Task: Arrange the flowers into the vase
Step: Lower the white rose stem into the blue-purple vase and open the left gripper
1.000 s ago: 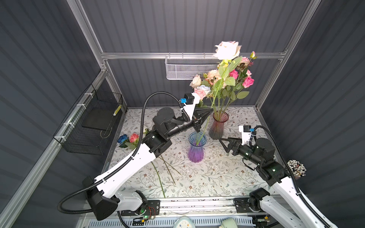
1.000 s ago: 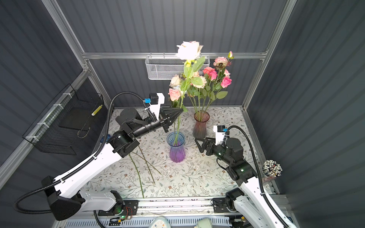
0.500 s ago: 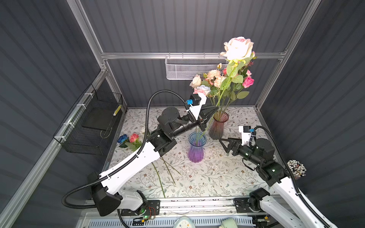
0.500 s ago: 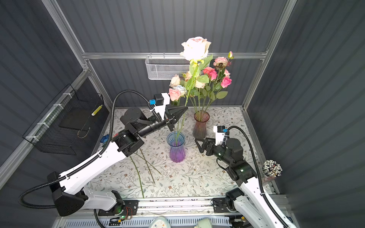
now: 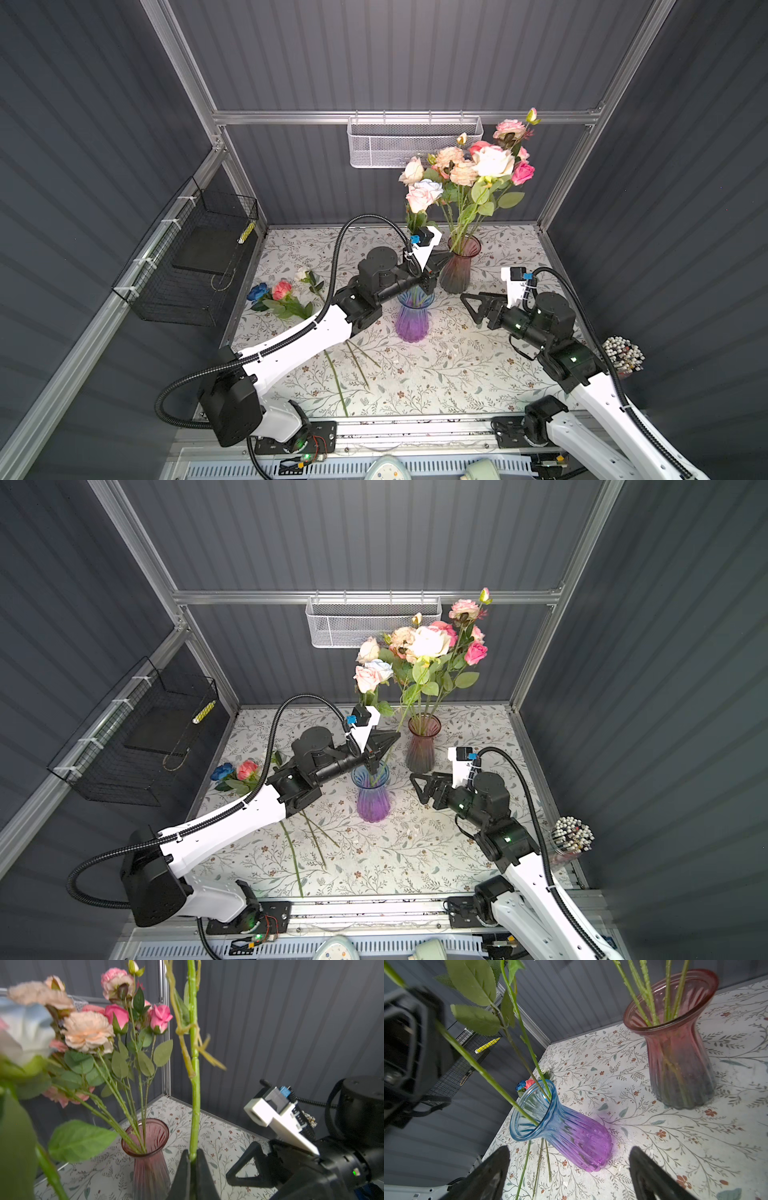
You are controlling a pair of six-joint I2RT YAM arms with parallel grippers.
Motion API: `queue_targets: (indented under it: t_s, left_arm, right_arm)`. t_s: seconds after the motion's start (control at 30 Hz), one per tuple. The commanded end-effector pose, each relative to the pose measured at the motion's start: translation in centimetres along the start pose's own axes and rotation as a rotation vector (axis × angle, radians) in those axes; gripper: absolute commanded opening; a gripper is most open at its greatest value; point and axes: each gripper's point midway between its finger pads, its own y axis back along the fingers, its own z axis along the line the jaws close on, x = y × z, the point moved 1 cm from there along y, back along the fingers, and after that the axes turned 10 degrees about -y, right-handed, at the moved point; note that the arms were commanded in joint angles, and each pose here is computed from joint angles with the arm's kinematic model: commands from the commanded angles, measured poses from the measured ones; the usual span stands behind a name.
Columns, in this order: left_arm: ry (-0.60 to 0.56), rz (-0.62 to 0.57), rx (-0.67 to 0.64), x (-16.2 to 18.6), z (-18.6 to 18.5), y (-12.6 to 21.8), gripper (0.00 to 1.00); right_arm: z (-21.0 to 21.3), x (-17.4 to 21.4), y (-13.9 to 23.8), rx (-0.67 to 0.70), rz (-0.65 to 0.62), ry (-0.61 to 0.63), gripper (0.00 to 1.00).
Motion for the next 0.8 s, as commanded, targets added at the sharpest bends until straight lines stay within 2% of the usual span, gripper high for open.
queue_targets:
  t_s: [0.0,0.27,0.37,0.5,0.57,0.77]
  left_arm:
    - [0.032,-0.052,-0.038,-0.8,0.2,1.0,0.0]
    - [0.051,0.003,-0.066,1.6,0.3,1.9,0.0]
    - [0.054,0.018,-0.071,2.0,0.3,2.2,0.09]
    - [0.06,0.032,-0.08,2.3,0.3,2.6,0.12]
    - [0.058,0.041,-0.081,2.4,0.3,2.7,0.17]
    - [0.067,0.08,-0.092,3.7,0.3,3.2,0.18]
  right_arm:
    - [-0.2,0.0,-0.2,-0.002,-0.007,0.007,0.91]
    - [-0.3,0.3,-0.8,-0.012,0.01,-0.015,0.91]
    - [-0.3,0.2,-0.8,-0.013,0.008,-0.013,0.91]
    - [-0.3,0.2,-0.9,-0.012,0.011,-0.016,0.91]
    - [-0.3,0.2,-1.0,-0.013,0.016,-0.019,0.91]
    - [0.0,0.1,-1.2,-0.022,0.02,-0.017,0.91]
